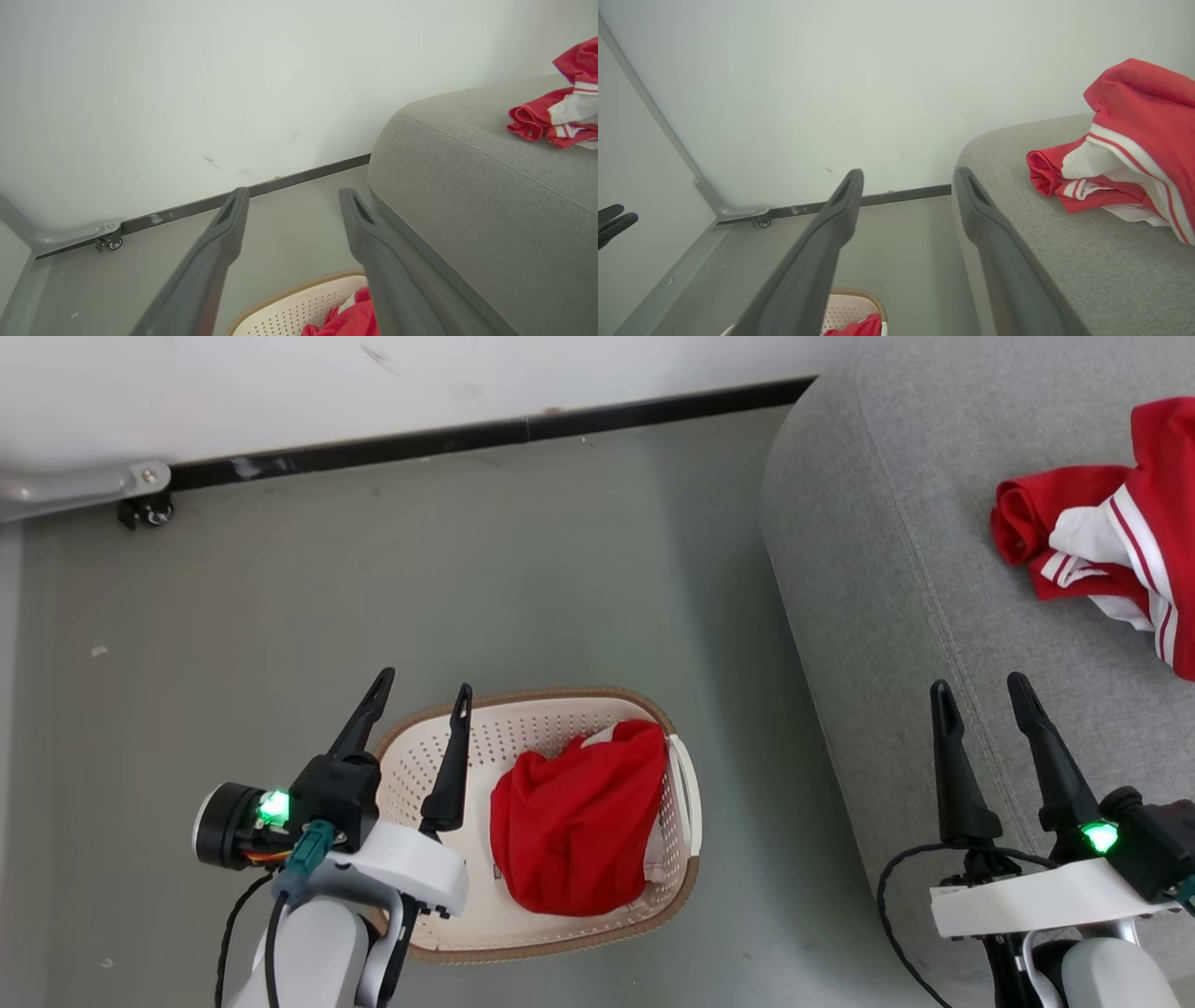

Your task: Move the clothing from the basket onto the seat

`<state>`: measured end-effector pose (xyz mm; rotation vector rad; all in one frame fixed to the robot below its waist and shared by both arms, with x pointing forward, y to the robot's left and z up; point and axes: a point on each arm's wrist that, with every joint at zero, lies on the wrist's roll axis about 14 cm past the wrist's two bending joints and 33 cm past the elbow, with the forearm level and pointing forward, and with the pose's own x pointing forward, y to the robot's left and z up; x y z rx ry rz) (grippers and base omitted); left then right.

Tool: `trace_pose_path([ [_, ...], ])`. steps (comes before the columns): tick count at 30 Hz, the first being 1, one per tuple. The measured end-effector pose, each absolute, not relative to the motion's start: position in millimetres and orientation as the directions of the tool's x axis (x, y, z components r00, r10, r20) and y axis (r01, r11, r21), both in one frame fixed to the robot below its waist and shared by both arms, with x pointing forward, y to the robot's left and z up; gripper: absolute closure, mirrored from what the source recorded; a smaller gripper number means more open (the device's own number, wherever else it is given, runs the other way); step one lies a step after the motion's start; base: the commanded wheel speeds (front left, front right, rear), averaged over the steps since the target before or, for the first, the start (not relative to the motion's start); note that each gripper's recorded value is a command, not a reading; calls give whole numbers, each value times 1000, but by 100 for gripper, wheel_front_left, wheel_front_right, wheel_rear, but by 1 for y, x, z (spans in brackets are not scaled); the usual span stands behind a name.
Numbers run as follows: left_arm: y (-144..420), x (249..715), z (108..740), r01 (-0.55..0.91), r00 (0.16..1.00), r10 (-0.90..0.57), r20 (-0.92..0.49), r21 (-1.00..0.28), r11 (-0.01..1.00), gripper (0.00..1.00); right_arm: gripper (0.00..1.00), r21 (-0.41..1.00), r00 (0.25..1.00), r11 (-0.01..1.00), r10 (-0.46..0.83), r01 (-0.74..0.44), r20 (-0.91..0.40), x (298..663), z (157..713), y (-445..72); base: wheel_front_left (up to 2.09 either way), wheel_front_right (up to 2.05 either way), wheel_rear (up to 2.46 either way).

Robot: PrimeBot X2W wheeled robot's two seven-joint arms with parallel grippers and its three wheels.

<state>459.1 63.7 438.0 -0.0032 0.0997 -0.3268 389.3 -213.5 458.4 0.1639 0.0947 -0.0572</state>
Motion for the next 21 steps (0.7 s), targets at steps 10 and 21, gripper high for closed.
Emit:
trace_pose_path([
  [10, 39, 472, 400, 389, 904, -389, -176, -36, 921, 0, 0, 137, 993, 987, -66, 79, -93, 406, 455, -221, 0, 0, 0],
  [21, 19, 477, 354, 458, 850, -450, -274, -40, 888, 0, 0, 117, 992, 989, -76, 88, -105, 424, 443, -226, 0, 0, 0],
])
